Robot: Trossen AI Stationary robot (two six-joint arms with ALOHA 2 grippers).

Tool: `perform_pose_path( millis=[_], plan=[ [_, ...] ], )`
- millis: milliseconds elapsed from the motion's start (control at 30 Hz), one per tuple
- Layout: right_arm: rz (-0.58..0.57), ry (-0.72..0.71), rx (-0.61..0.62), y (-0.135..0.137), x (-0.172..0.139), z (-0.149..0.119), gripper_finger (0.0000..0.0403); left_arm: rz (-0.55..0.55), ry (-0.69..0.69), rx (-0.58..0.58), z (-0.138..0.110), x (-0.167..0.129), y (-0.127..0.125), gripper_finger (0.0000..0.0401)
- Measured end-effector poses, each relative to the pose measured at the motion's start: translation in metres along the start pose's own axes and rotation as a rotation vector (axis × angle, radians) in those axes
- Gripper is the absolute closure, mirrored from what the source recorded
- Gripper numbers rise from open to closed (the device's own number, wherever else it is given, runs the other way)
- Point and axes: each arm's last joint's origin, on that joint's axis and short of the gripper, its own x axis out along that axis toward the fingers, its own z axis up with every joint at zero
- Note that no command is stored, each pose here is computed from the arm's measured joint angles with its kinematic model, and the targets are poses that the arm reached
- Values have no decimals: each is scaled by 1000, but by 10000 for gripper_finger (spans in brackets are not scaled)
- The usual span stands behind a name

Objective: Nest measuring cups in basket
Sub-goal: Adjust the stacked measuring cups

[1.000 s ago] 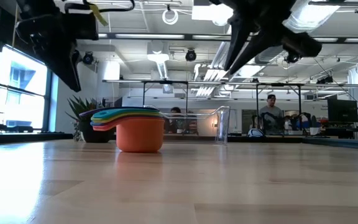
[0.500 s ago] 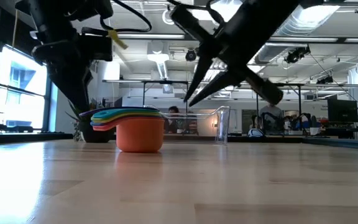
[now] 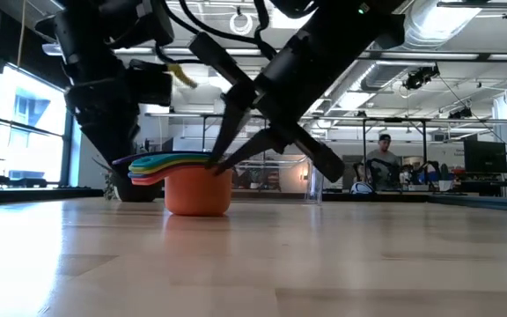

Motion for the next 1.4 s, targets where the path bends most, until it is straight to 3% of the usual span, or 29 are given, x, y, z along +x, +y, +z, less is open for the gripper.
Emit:
perform_pose_path(
  millis=[967,1400],
  plan=[
    [55,37,54,13,26,13,377,-157,-54,-3,8,2,-11,298],
    [58,53,50,13,25,11,377,-152,-42,4,6,0,-11,298]
  ],
)
